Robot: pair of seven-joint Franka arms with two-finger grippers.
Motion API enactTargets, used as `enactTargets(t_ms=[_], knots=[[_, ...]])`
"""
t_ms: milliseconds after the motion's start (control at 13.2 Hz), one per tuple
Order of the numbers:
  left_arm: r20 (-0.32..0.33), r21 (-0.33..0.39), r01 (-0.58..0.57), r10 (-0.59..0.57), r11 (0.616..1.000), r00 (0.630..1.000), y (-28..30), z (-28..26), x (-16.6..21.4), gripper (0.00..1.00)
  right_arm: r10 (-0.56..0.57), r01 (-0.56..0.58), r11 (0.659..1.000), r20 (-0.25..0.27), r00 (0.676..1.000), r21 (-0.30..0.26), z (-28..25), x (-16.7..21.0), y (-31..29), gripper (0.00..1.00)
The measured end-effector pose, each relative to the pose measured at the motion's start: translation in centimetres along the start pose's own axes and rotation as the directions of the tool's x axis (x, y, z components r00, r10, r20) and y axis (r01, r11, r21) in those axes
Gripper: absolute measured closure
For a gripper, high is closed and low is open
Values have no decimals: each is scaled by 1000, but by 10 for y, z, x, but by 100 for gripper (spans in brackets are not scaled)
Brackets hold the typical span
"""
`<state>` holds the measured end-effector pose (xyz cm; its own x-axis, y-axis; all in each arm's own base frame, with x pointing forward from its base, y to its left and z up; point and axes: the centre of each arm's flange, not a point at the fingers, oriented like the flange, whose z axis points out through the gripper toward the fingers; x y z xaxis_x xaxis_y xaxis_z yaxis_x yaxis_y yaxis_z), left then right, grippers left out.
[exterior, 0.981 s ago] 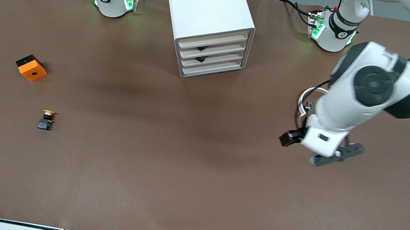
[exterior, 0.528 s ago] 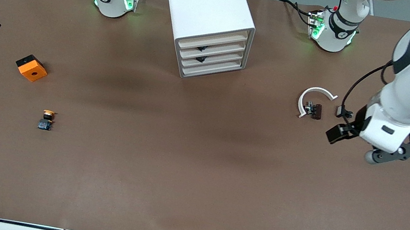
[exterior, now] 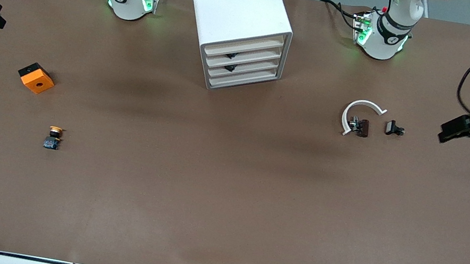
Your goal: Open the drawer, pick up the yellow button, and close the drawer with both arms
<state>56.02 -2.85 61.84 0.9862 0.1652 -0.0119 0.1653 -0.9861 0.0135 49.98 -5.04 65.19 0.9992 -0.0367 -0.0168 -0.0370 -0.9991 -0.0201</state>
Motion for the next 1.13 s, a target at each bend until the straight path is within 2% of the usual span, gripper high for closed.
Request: enactTargets(t_ms=[453, 906, 1132], knots=[[-16, 11, -20, 20, 1000, 1000, 4, -24, -54, 0, -62, 62, 998, -21, 998, -2, 2, -2, 1, 0], [-18, 15, -24, 24, 1000, 1000, 4, -26, -64, 0, -33, 33, 999, -69, 997, 0, 6, -13, 1, 0], [-11, 24, -73, 74, 997, 997, 2, -26, -65, 0, -24, 24, 1000, -79, 997, 3, 7, -24, 1, 0]])
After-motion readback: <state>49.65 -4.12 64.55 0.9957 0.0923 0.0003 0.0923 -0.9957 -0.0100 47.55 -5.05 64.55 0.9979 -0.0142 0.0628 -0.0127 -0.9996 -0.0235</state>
